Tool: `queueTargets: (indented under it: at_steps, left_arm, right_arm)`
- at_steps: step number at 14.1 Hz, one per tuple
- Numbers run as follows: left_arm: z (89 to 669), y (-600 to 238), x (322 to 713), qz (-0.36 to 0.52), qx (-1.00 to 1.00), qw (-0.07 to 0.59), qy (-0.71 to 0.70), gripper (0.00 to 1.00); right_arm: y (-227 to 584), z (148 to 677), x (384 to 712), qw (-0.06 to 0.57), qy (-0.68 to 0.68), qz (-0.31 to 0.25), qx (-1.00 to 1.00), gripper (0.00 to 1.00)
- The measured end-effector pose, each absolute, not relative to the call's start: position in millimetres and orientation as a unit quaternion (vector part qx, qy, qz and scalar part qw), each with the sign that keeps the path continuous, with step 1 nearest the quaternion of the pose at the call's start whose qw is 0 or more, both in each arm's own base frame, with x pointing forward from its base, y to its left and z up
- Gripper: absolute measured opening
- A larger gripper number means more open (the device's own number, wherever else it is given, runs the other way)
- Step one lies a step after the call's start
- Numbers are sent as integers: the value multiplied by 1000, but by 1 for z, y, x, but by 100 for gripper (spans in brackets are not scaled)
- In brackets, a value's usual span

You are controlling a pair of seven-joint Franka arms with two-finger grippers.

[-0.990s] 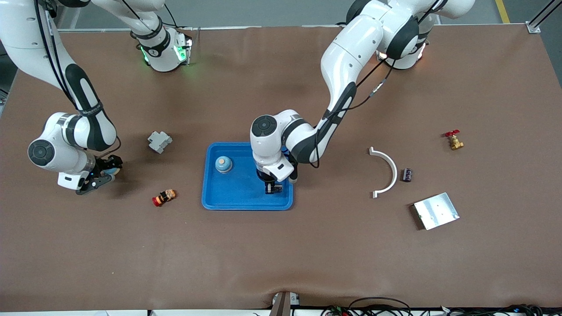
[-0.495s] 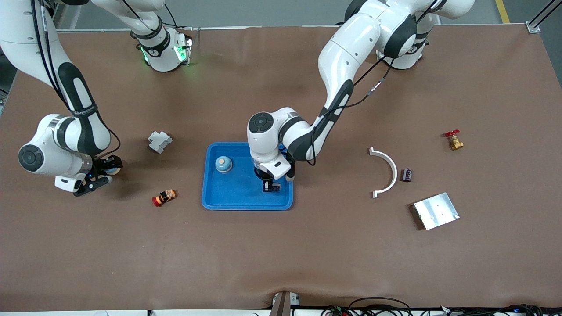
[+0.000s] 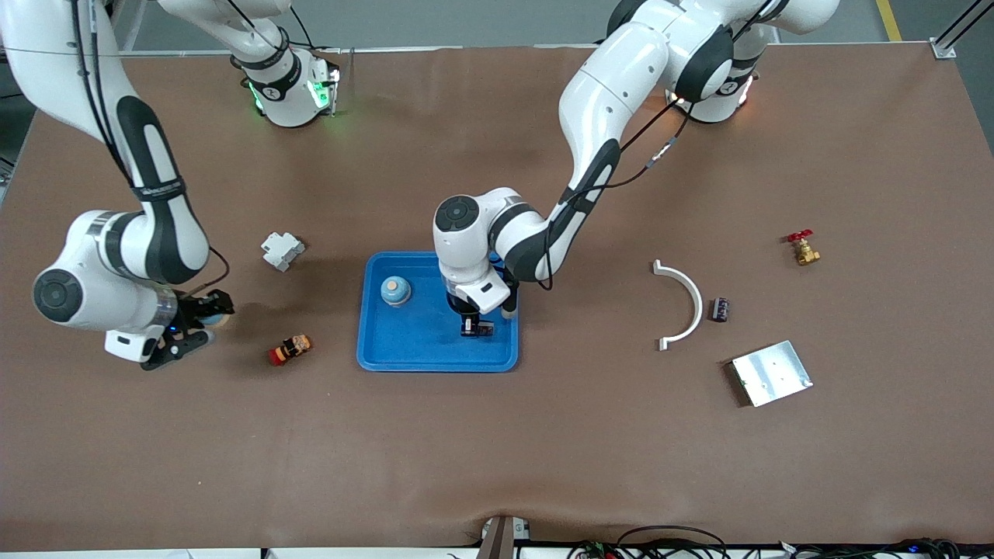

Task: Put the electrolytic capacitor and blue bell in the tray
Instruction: 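Grasp the second bell with the right gripper and carry it over the tray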

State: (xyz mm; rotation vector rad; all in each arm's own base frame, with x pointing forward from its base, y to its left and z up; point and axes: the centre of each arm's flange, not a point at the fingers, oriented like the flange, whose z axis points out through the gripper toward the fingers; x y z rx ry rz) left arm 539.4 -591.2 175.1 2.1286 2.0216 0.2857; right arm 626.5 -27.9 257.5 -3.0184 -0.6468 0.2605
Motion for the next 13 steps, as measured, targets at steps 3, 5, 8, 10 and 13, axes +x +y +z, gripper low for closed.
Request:
queueTargets:
  at_steps: [3,5,8,10,13]
  left_arm:
    - [176,-591,540,99,736,93,663,55]
    - [177,-590,540,101,738,85,662,75]
    - [196,-589,541,96,738,68,665,100]
    - [218,-586,545,83,746,59,659,100]
    - [258,-571,564,67,762,63,641,100]
  right_arm:
    - [25,278,637,18,-166,91,-982,67]
    - [58,289,640,21,-136,92,-986,67]
    - [118,297,638,30,-77,88,-993,67]
    - [164,305,633,33,-37,84,-995,67]
    - [223,303,625,37,9,87,-996,67]
